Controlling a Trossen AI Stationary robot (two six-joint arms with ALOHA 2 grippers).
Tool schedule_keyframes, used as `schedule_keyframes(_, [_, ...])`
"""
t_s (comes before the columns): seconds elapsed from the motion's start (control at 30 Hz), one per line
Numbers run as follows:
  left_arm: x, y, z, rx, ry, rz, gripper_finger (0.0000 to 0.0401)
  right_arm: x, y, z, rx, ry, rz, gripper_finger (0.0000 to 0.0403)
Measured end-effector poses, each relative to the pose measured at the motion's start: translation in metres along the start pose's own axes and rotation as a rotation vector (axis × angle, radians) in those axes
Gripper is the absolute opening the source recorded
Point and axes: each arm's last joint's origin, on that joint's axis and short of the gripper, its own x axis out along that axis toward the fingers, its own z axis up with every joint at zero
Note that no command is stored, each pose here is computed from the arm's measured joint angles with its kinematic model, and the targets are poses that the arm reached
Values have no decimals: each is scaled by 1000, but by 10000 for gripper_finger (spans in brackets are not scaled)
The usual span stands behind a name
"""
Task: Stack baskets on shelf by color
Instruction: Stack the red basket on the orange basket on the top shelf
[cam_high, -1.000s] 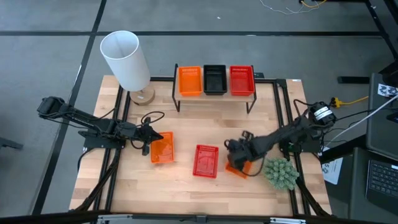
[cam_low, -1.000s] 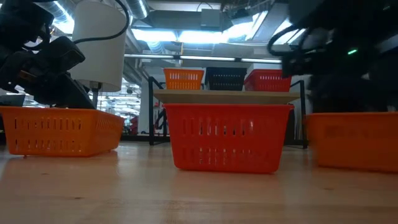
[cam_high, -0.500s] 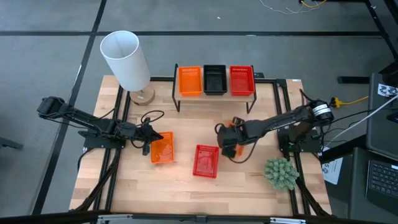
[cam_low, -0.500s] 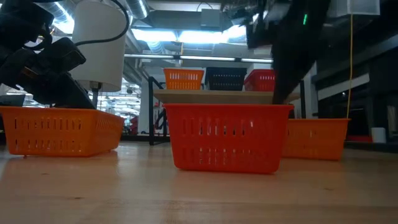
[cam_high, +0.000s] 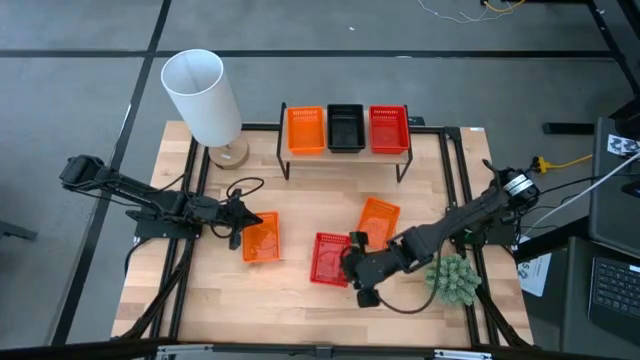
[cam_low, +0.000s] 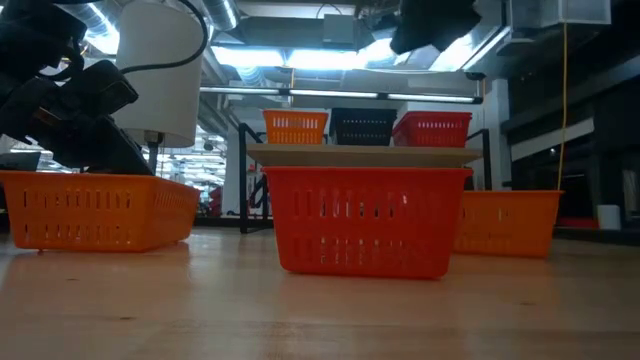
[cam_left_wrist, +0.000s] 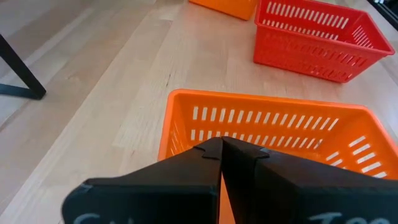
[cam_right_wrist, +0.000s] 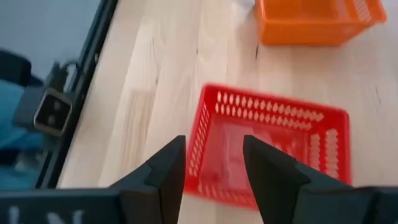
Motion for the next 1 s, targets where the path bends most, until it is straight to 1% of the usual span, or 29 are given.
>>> schedule_keyframes(0.1, [0, 0, 0, 0, 0, 0, 0, 16, 3, -2, 41, -22, -3, 161])
schedule_keyframes(0.23, [0, 0, 0, 0, -1, 3, 0, 48, 8, -9, 45, 31, -5, 161])
schedule_keyframes(0.4, [0, 0, 0, 0, 1, 4, 0, 76, 15, -10, 54, 74, -17, 161])
schedule_keyframes(0.53, [0, 0, 0, 1, 3, 5, 0, 88, 17, -11, 77, 121, -37, 161])
schedule_keyframes(0.77, [0, 0, -1, 1, 8, 6, 0, 103, 13, -30, 153, 243, -100, 157])
schedule_keyframes(0.83, [0, 0, -1, 2, 11, 6, 0, 106, 13, -33, 170, 255, -108, 142])
schedule_keyframes(0.87, [0, 0, -1, 1, 11, 7, 0, 108, 12, -33, 178, 256, -111, 128])
schedule_keyframes(0.93, [0, 1, -2, 2, 16, 7, 0, 108, 12, -33, 199, 252, -113, 83])
schedule_keyframes(1.0, [0, 1, -2, 2, 17, 7, 0, 108, 12, -31, 199, 249, -114, 28])
